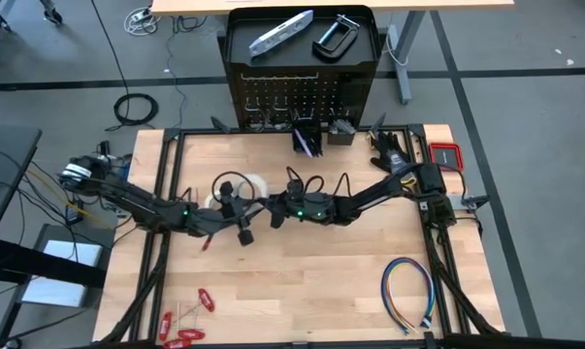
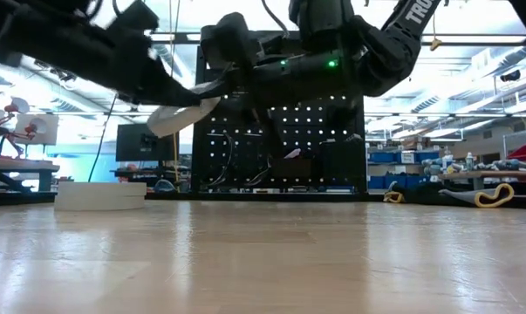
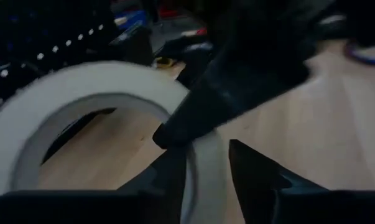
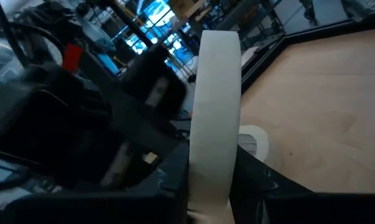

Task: Hang tools onto peg board
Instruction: Hang the white masking tape on the peg board

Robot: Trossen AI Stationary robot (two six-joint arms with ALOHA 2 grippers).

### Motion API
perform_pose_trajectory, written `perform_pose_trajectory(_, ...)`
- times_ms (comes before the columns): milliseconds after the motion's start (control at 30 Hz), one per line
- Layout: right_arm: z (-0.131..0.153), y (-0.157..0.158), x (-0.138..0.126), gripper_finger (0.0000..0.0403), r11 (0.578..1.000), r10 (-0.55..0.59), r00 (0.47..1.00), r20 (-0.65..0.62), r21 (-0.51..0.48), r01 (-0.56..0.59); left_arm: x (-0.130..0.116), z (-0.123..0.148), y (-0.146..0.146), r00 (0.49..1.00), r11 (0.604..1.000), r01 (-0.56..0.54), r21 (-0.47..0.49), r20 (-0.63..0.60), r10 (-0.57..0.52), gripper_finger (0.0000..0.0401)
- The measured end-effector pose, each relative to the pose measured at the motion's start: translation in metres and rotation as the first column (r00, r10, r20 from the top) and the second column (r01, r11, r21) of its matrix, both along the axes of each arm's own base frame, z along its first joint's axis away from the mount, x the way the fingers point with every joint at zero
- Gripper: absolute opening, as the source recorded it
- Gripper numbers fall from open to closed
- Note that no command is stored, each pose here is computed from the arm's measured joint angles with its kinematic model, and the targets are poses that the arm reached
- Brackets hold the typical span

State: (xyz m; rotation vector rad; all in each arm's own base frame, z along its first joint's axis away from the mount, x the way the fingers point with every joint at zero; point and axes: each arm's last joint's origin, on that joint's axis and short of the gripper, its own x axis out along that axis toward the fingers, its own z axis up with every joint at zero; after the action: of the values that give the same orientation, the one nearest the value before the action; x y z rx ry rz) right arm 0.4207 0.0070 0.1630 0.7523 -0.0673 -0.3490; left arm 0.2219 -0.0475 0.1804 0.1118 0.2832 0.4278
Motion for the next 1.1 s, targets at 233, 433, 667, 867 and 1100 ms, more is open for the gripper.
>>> perform_pose_trajectory(233,0.025,-0.02,-0.051,0.0088,0.998,-0.043,0.999,-0.002,-0.053,0.043,-0.027,0.028,-0.007,0.996,0.997,0.08,0.006,0.034,-0.08,0.0147)
perform_pose_trajectory(433,0.041,-0.033,-0.133,0.0088,0.971,-0.227,0.972,0.06,-0.057,0.231,-0.042,0.042,-0.008,0.991,0.994,0.11,-0.006,0.077,-0.109,0.0147)
perform_pose_trajectory(667,0.043,-0.062,-0.208,0.0088,0.868,-0.492,0.853,0.174,0.021,0.496,-0.039,0.037,-0.009,0.993,0.994,0.106,0.003,0.051,-0.106,0.0147)
perform_pose_trajectory(867,0.053,-0.093,-0.228,0.0088,0.848,-0.519,0.819,0.244,0.026,0.529,-0.036,0.035,-0.01,0.993,0.994,0.105,0.004,0.053,-0.105,0.0147)
perform_pose_trajectory(1100,0.056,-0.122,-0.235,0.0088,0.824,-0.553,0.794,0.254,0.026,0.566,-0.036,0.036,-0.01,0.993,0.995,0.105,0.003,0.059,-0.105,0.0147)
